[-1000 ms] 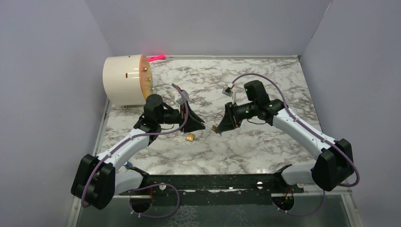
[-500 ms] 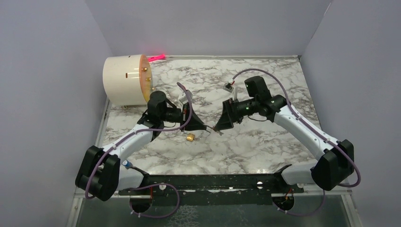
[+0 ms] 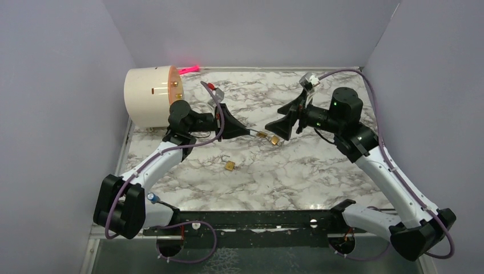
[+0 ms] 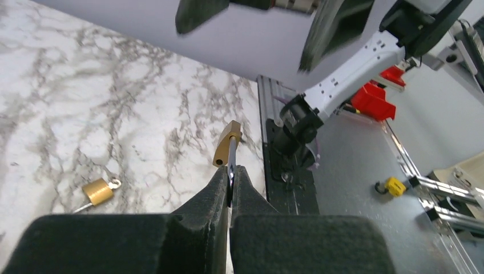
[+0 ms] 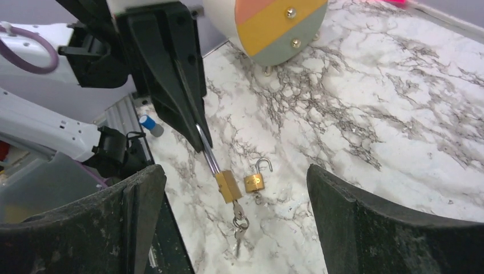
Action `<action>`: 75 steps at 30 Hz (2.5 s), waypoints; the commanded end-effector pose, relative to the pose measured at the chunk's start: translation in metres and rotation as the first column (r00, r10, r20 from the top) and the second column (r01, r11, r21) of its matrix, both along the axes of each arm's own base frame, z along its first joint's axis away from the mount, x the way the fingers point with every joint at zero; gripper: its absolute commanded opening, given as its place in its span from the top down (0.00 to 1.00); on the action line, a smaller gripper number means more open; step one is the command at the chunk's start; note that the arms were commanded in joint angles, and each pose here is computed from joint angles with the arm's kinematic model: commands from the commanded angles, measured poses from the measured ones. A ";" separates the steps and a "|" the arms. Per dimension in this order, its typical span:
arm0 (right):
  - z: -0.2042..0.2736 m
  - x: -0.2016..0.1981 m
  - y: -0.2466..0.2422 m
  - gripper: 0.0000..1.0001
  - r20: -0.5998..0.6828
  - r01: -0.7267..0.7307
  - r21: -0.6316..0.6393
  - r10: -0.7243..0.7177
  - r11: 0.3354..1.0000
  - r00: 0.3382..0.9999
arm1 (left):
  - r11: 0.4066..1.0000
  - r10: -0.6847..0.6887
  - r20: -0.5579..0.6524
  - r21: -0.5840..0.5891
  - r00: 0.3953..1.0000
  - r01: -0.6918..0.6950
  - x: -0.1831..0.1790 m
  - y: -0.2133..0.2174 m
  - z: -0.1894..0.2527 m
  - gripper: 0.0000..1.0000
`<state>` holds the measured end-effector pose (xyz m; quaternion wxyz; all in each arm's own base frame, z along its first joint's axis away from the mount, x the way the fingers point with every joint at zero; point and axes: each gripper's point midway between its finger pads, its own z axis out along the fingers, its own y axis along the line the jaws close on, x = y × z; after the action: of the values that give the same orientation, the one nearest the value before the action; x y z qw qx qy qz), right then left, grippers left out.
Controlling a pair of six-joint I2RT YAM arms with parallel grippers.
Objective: Lock with the key
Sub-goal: Pick up the lock from the center of the board, then lock the lock.
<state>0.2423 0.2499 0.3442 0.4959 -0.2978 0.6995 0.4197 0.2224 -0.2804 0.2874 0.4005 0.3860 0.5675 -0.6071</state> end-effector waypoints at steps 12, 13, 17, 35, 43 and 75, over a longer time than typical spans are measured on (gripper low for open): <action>0.031 0.015 0.037 0.14 0.200 -0.278 0.118 0.251 0.954 0.947 | 0.901 0.167 0.066 -0.415 0.984 -0.126 0.021 0.032 0.105 1.00; 0.034 0.015 0.039 0.14 0.207 -0.290 0.118 0.262 0.950 0.943 | 0.901 0.171 0.071 -0.415 0.983 -0.127 0.021 0.032 0.105 1.00; 0.042 0.018 0.042 0.17 0.243 -0.308 0.110 0.275 0.945 0.930 | 0.899 0.202 0.074 -0.409 0.977 -0.155 0.024 0.033 0.105 1.00; 0.044 0.018 0.058 0.42 0.207 -0.400 0.101 0.374 0.911 0.904 | 0.890 0.240 0.062 -0.412 0.969 -0.194 0.026 0.035 0.104 1.00; 0.037 0.012 0.064 0.59 0.157 -0.432 0.107 0.414 0.896 0.897 | 0.892 0.250 0.042 -0.398 0.967 -0.214 0.027 0.036 0.093 1.00; 0.027 0.000 0.072 0.99 -0.067 -0.488 0.206 0.510 0.848 0.858 | 0.889 0.272 0.057 -0.397 0.961 -0.229 0.026 0.042 0.093 1.00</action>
<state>0.2552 0.3163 0.3635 0.3997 -0.4008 0.5892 0.5766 0.2545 -0.2424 0.3692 0.5518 0.2524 0.4777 -0.6353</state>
